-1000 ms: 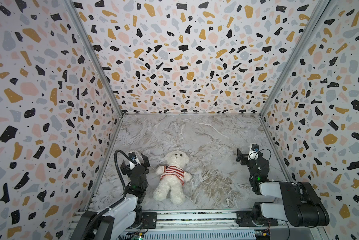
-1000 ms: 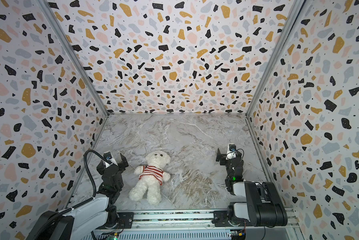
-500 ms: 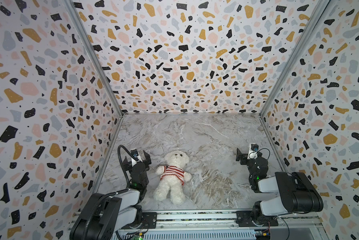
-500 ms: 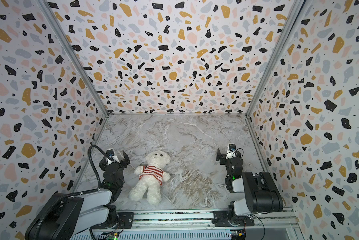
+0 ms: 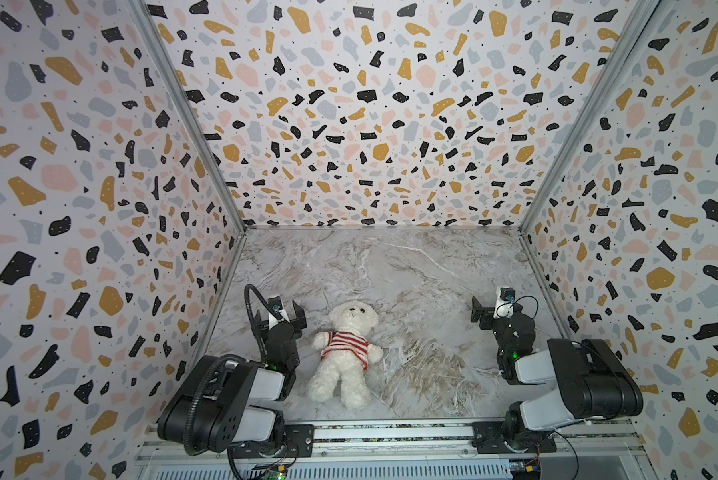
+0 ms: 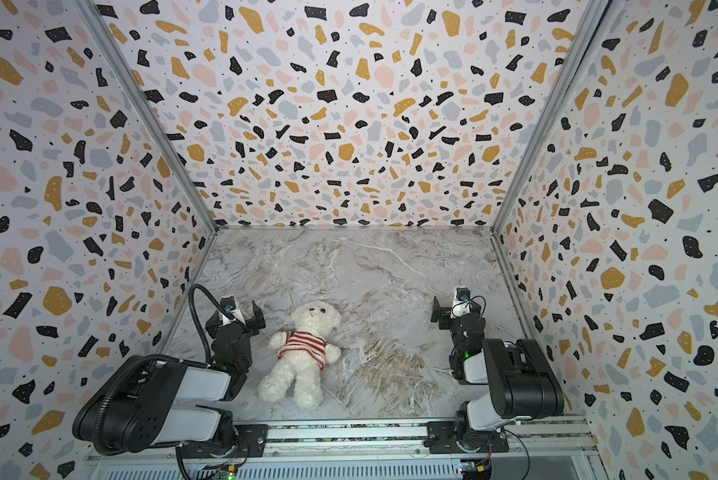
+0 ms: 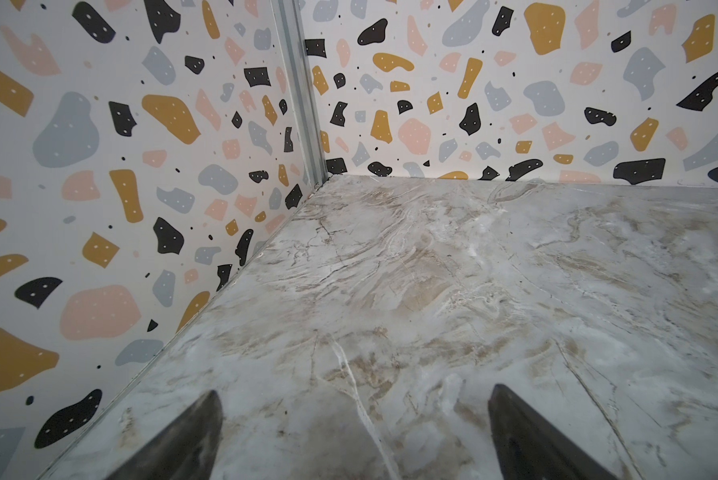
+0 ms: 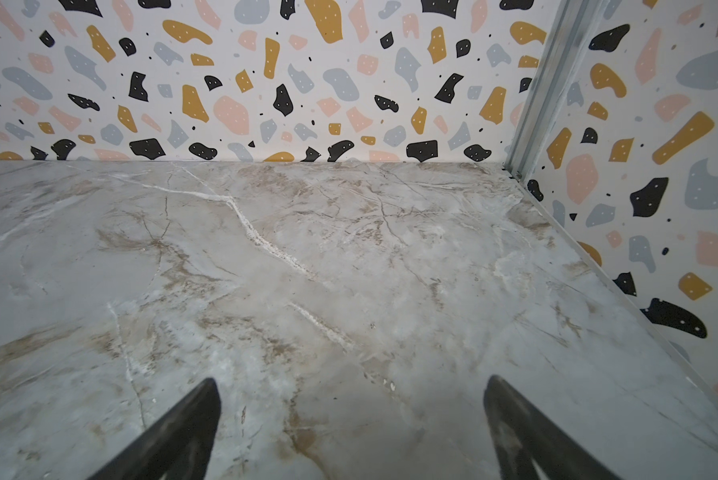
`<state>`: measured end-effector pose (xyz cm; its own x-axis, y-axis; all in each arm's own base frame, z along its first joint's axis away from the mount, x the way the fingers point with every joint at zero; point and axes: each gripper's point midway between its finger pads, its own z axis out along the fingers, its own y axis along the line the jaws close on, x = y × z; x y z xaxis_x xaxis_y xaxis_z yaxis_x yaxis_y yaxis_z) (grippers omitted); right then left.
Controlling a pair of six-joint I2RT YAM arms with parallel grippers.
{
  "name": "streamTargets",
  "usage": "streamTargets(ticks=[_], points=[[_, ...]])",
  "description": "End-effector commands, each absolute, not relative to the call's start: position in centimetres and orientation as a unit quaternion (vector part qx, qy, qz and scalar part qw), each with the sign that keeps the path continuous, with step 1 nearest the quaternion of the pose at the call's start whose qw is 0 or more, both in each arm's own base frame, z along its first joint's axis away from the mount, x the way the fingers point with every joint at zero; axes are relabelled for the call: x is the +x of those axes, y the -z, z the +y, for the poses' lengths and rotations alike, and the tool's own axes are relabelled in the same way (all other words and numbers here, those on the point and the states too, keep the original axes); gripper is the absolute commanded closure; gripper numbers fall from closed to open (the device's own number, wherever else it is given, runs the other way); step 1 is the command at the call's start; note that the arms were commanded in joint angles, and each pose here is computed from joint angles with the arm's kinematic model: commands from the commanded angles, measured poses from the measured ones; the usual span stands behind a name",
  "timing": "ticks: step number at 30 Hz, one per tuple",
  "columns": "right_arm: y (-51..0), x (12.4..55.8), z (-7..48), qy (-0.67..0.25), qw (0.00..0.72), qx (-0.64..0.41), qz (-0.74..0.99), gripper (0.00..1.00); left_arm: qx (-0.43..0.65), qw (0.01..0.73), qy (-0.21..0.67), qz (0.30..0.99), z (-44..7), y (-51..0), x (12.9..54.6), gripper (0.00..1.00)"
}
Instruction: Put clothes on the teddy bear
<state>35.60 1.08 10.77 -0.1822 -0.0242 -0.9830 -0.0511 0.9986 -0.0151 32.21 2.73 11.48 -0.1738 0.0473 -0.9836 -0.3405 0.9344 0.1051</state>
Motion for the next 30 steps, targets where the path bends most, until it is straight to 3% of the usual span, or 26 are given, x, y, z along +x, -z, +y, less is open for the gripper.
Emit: streamTargets(ticks=[1, 30], points=[[-12.31, 36.56, 1.37, -0.001, 0.656, -0.03, 0.754, 0.01, -0.113, 0.662, -0.149, 0.725, 2.89, -13.79, 33.43, 0.0], [-12.17, 36.88, 1.88, 0.021, 0.652, -0.035, 0.757, 0.01, -0.129, 0.656, -0.145, 0.729, 3.7, -13.6, 33.87, 0.0]])
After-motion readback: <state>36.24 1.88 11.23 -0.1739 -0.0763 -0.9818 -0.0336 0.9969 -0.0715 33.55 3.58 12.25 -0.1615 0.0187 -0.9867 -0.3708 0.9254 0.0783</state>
